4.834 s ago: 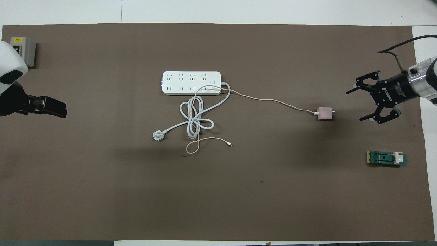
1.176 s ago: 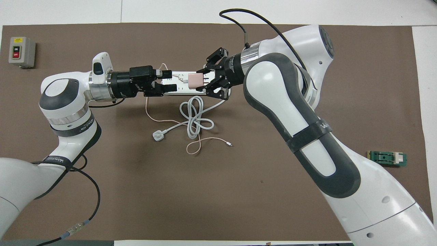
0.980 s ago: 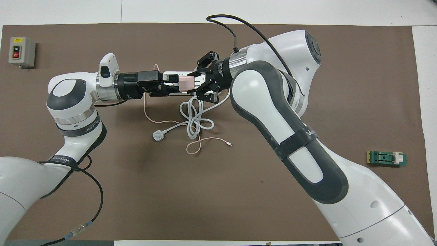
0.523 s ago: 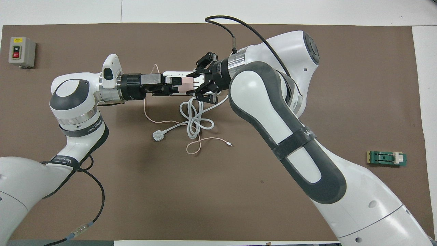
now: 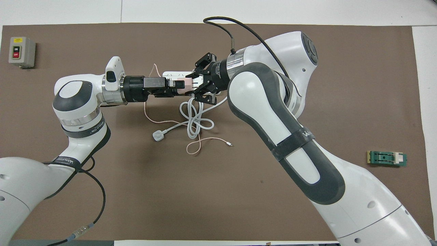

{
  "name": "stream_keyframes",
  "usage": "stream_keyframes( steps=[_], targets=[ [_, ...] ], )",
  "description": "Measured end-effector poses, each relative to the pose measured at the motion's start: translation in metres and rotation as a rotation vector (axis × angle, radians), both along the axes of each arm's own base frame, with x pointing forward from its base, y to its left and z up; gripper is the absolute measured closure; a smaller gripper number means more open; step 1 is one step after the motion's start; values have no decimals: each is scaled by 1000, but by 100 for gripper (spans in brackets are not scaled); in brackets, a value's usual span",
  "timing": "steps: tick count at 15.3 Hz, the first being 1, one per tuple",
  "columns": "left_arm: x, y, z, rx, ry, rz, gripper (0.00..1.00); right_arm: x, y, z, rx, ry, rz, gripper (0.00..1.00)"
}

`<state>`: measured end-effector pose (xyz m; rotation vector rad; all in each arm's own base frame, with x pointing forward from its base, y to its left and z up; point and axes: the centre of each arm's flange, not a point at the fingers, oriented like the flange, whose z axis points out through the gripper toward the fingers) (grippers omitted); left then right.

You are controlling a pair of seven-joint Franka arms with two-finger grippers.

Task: Plug charger into power strip

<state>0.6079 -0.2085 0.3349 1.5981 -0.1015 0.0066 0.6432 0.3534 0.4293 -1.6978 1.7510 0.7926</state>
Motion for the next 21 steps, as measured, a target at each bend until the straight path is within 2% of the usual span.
stream_keyframes(
  steps=[1, 2, 3, 4, 5, 7, 9, 10, 15, 16, 20, 21],
  targets=[
    [0, 0, 0, -4, -4, -4, 7, 0, 0, 0, 0, 0, 0, 52],
    [-1, -1, 0, -5, -6, -5, 12, 0, 0, 0, 0, 0, 0, 52],
    [-1, 0, 1, -6, -10, -6, 24, 0, 0, 0, 0, 0, 0, 52],
    [-1, 0, 1, -6, -11, -6, 24, 0, 0, 0, 0, 0, 0, 52],
    [-1, 0, 0, -6, -12, -6, 29, 0, 0, 0, 0, 0, 0, 52],
    [-1, 0, 1, -9, -19, -8, 54, 0, 0, 0, 0, 0, 0, 52],
    [-1, 0, 1, -10, -26, -10, 59, 0, 0, 0, 0, 0, 0, 52],
    [-1, 0, 1, -11, -25, -9, 69, 0, 0, 0, -1, -1, 2, 52],
    [-1, 0, 1, -11, -21, -9, 70, 0, 0, -1, -1, -2, 3, 52],
    [-1, 0, 1, -12, -28, -10, 70, 0, 0, 0, -1, -2, 3, 47],
    [-1, 1, 0, -12, -38, -9, 70, 3, -3, 5, -8, -19, 1, 6],
    [0, 2, 0, -11, -39, -7, 70, 5, -5, 7, -9, -23, -3, 0]
  ],
)
